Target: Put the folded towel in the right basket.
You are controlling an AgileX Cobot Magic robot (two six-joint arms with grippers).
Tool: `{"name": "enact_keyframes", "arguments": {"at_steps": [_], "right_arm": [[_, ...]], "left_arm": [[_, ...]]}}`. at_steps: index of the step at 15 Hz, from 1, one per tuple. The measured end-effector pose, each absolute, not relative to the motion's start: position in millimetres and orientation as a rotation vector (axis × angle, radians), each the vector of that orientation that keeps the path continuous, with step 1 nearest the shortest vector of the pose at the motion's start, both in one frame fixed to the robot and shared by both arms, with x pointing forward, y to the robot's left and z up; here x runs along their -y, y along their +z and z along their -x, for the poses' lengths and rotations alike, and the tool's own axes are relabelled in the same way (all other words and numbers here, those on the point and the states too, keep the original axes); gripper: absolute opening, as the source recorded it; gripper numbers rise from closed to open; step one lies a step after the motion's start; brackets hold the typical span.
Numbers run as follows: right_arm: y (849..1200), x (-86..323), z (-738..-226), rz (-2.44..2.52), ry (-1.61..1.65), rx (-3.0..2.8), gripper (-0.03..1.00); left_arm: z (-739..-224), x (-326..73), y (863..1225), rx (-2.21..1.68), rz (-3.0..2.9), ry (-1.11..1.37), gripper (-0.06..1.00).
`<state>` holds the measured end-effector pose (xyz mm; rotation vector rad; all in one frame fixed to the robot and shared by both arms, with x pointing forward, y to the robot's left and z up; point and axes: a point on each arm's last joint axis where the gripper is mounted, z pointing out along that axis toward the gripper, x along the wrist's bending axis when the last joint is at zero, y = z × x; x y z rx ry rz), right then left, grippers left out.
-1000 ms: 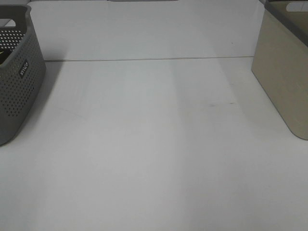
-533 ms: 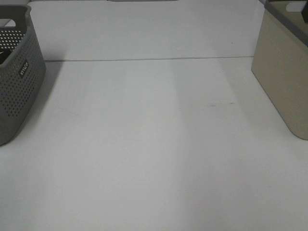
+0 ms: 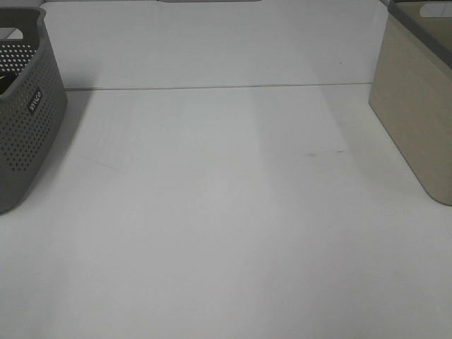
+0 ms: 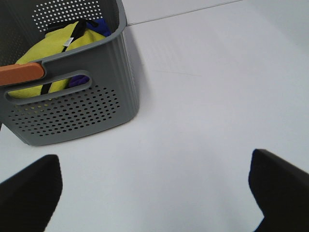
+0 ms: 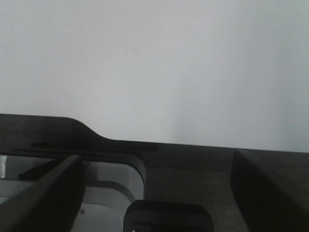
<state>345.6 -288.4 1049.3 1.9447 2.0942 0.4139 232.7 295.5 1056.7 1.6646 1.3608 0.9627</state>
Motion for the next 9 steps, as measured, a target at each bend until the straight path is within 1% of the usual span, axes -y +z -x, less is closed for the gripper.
{"name": "enact_keyframes", "arguments": {"at_steps": [2, 6, 9], "right_arm": [[1043, 291, -318, -1.866, 0.546, -2.011, 0.77], [1052, 292, -273, -1.642, 0.852, -1.829, 0.77], [1054, 291, -248, -1.511, 0.99, -1.763, 0.77]], "left_arm": [[-233, -295, 1057, -1.361, -1.665, 0.963, 0.99], [-233, -295, 1057, -1.361, -1.665, 0.963, 0.99], [-233, -295, 1057, -1.361, -1.665, 0.963, 0.99]]}}
